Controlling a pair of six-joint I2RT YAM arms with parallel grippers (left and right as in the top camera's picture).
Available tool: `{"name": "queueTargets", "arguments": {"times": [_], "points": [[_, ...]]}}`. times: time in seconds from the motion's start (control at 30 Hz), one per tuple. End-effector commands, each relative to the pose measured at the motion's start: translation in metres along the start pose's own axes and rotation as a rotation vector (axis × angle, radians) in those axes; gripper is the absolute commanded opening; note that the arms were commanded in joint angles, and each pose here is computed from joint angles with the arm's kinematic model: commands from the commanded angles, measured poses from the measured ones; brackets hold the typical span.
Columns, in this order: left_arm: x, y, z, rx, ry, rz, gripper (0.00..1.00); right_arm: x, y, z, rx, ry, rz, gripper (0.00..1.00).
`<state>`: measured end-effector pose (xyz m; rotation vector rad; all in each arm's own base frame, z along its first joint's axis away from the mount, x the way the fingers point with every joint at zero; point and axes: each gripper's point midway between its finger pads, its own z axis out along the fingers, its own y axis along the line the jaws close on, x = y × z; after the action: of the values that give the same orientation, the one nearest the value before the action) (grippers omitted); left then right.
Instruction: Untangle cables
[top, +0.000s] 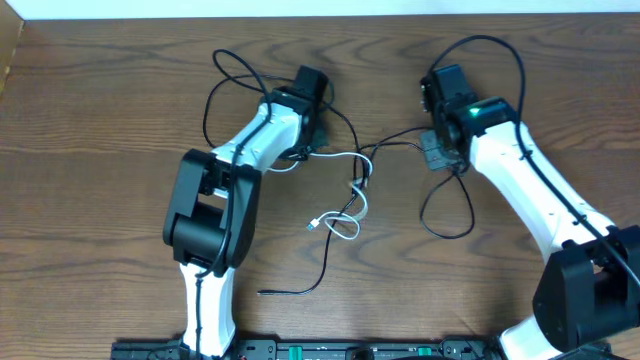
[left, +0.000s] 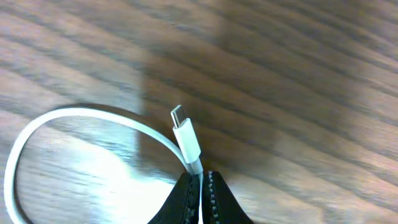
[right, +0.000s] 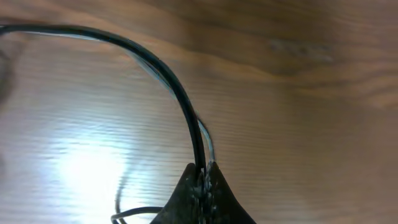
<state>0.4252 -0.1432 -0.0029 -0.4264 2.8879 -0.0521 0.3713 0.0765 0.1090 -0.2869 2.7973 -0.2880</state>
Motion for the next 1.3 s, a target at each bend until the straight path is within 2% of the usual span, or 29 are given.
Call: {"name": "queueTargets", "arguments": {"times": [0.0, 0.3, 0.5, 0.6, 0.7, 0.83, 0.87, 1.07, 1.13, 1.27], "points": [[0.034, 0.055, 0.040, -0.111, 0.178, -0.029, 0.08, 0.003, -0.029, 0.004, 0.083, 0.018, 0.070, 0.01], [0.028, 0.096, 0.038, -0.118, 0.249, -0.144, 0.08, 0.017, -0.065, 0.006, 0.185, 0.063, 0.205, 0.01], [0.026, 0.110, 0.037, -0.128, 0.264, -0.168, 0.07, 0.023, -0.082, 0.004, 0.267, 0.070, 0.285, 0.01], [0.026, 0.111, 0.037, -0.126, 0.269, -0.147, 0.08, 0.026, -0.093, 0.002, 0.317, 0.067, 0.342, 0.01], [0.023, 0.100, 0.029, -0.053, 0.275, -0.060, 0.07, 0.030, -0.110, -0.001, 0.399, 0.058, 0.402, 0.01], [0.004, 0.092, -0.002, -0.013, 0.207, -0.035, 0.07, 0.040, -0.130, -0.001, 0.498, 0.061, 0.450, 0.01], [-0.006, 0.087, -0.022, 0.011, 0.153, -0.035, 0.07, 0.046, -0.141, -0.001, 0.540, 0.069, 0.472, 0.01], [-0.032, 0.080, -0.086, 0.077, -0.009, -0.033, 0.07, 0.068, -0.170, 0.010, 0.602, 0.094, 0.582, 0.01], [-0.036, 0.079, -0.100, 0.088, -0.043, -0.032, 0.07, 0.073, -0.179, 0.015, 0.611, 0.092, 0.618, 0.01], [-0.036, 0.079, -0.105, 0.094, -0.056, -0.032, 0.07, 0.105, -0.216, 0.027, 0.664, 0.111, 0.818, 0.01]]}}
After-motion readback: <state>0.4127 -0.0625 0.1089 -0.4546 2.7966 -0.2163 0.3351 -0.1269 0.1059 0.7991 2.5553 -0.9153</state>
